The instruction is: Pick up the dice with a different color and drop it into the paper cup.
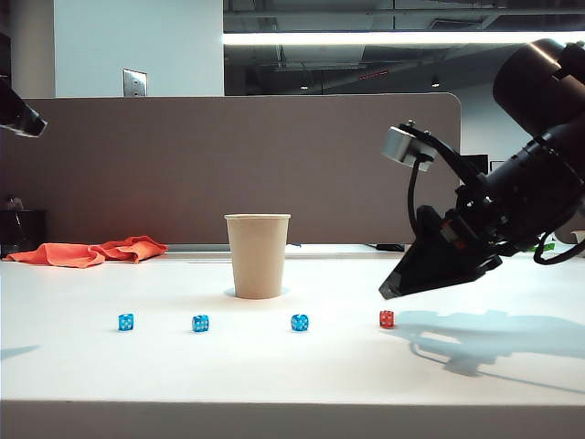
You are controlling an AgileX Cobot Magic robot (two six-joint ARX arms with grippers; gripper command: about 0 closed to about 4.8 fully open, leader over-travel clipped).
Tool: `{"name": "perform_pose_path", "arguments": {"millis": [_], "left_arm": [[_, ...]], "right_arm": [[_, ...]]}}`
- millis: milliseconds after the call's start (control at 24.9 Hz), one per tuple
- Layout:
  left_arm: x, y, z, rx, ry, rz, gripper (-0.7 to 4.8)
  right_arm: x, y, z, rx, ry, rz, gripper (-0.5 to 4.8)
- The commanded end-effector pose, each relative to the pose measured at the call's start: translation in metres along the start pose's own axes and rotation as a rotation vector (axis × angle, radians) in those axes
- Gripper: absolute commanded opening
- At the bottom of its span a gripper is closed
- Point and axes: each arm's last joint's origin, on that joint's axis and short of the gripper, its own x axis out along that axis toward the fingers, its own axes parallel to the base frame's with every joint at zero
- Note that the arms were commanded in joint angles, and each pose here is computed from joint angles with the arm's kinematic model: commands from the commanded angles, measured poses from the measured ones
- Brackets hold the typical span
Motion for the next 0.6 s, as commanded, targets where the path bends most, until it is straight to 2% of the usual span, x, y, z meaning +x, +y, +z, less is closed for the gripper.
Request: {"name": "perform_pose_path", "arguments": {"millis": [40, 602], "left_arm": [[-0.0006, 0.0000, 0.0017, 0.006, -0.013, -0.003, -0.06], [-0.0006, 0.0000, 0.0017, 0.006, -0.013, -0.003, -0.06]], "right_arm": [[-0.0002, 0.0006, -0.0005, -0.028, 0.008, 0.012, 2.74], [0.0046, -0.0004, -0.0049, -0.113, 0.021, 0.018, 2.65]]}}
